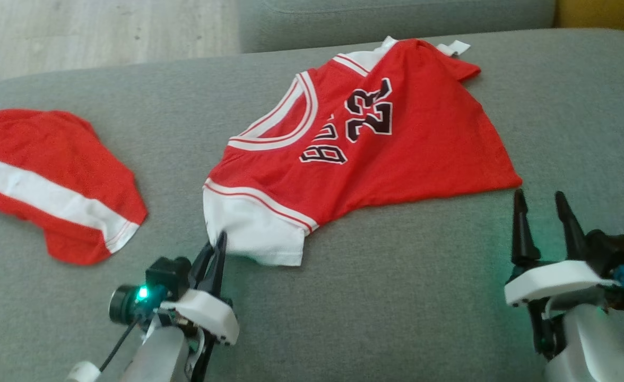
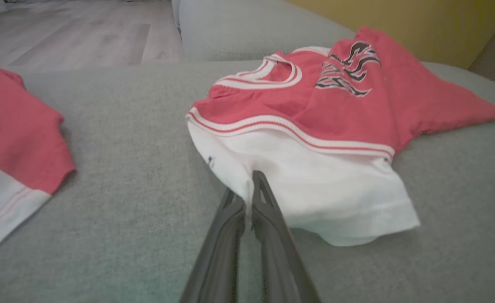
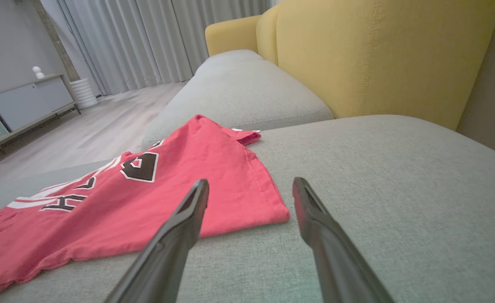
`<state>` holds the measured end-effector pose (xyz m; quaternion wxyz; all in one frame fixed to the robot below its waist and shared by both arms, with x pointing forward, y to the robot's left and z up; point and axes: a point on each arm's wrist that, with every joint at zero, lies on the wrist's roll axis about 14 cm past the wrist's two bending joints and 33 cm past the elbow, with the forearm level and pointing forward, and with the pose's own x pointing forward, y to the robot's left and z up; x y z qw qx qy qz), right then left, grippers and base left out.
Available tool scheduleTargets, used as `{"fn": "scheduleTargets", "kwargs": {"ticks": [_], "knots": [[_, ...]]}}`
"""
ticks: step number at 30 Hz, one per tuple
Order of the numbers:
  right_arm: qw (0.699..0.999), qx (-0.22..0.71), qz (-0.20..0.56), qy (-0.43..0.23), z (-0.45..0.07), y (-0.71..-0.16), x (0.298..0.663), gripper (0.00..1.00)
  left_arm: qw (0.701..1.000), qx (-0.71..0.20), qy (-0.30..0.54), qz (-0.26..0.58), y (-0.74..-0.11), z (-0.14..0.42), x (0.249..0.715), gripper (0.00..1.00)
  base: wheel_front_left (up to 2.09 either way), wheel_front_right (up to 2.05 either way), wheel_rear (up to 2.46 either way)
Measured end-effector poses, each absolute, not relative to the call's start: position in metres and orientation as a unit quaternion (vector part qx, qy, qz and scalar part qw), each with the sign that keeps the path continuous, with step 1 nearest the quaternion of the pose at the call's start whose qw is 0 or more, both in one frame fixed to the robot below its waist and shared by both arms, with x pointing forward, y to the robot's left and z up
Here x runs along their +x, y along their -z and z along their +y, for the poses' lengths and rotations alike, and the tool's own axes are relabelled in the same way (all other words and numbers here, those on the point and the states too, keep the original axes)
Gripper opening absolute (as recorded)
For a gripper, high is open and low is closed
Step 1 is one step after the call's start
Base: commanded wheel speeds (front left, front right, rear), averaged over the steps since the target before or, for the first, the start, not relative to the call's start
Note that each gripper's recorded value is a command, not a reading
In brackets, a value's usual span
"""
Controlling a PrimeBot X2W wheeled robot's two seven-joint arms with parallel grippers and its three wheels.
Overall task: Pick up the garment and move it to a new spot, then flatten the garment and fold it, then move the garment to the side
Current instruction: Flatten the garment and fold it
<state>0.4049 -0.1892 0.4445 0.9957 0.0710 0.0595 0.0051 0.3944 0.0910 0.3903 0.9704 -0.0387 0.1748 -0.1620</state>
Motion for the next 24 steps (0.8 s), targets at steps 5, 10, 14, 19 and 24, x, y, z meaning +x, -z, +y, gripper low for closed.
{"fn": "scheduleTargets", "kwargs": {"ticks": [5, 10, 14, 19, 24], "knots": [[0.994, 0.061, 0.091, 0.013, -0.199, -0.431, 0.421, 1.0, 0.981, -0.06, 0.158, 0.095, -0.435, 0.091, 0.405, 0.0, 0.0, 0.0, 0.0], [0.985, 0.08, 0.146, 0.036, -0.206, -0.414, 0.443, 1.0, 0.984, -0.073, 0.15, 0.061, -0.454, 0.096, 0.401, 0.0, 0.0, 0.0, 0.0], [0.977, 0.075, 0.195, 0.048, -0.209, -0.393, 0.45, 1.0, 0.985, -0.081, 0.147, 0.05, -0.459, 0.099, 0.399, 0.0, 0.0, 0.0, 0.0], [0.961, 0.103, 0.251, 0.057, -0.2, -0.366, 0.451, 1.0, 0.985, -0.083, 0.143, 0.046, -0.46, 0.101, 0.399, 0.0, 0.0, 0.0, 0.0], [0.959, 0.11, 0.255, 0.046, -0.186, -0.365, 0.467, 1.0, 0.986, -0.083, 0.137, 0.055, -0.454, 0.105, 0.399, 0.0, 0.0, 0.0, 0.0]]}}
